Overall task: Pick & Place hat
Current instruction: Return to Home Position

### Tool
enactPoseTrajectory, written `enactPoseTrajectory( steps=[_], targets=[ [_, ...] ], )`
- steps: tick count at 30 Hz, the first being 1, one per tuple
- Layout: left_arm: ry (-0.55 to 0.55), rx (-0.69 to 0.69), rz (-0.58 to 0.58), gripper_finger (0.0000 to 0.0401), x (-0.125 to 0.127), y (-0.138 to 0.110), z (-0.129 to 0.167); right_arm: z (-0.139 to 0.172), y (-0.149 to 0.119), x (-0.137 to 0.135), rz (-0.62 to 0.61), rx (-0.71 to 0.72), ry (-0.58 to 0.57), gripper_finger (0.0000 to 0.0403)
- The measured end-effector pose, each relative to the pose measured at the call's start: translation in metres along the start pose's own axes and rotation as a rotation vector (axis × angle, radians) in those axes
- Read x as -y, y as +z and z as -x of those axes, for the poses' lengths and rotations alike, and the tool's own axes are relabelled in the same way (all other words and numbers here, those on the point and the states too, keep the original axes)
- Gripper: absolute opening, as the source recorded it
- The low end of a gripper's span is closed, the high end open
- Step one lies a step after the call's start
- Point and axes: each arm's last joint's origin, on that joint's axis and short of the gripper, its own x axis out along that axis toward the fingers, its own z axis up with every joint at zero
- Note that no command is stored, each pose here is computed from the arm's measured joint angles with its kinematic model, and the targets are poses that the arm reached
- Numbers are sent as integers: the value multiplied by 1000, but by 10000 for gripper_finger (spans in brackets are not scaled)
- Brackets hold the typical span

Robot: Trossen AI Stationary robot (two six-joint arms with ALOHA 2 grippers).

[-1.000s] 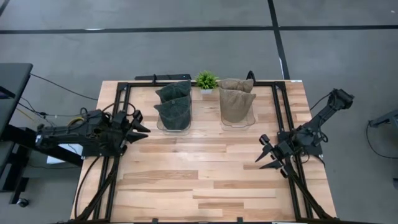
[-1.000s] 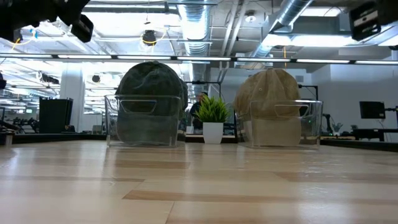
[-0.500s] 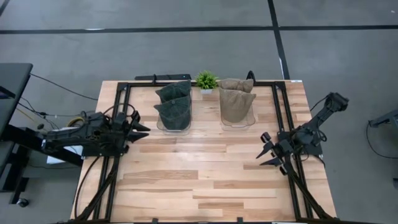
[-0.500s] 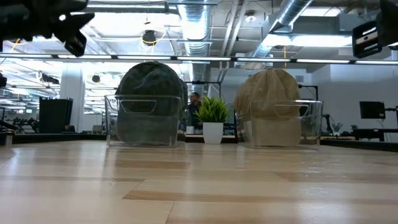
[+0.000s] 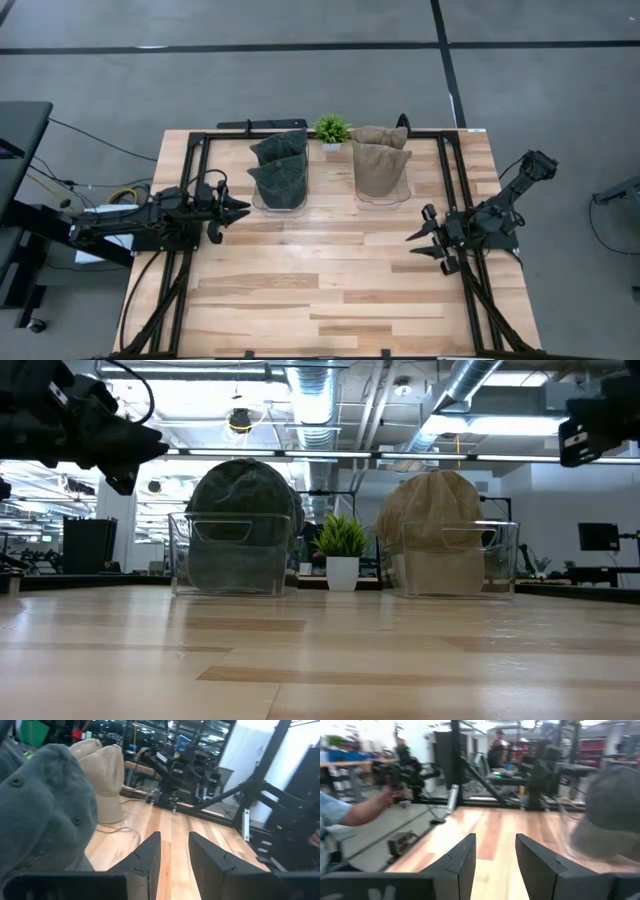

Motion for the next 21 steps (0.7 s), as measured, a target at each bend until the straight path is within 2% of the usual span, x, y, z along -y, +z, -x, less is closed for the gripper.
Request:
enactPoseTrajectory(
  steps=[4, 12, 21],
  targets=[
    [12, -4, 0, 97, 0, 0, 0, 0, -4, 2, 12, -36, -62, 128],
    [12, -5, 3, 97, 0, 0, 0, 0, -11, 5, -22, -98, -99, 128],
    [23, -46, 5, 97, -1, -4, -3, -3, -15, 16, -15, -138, -223, 128]
  ],
)
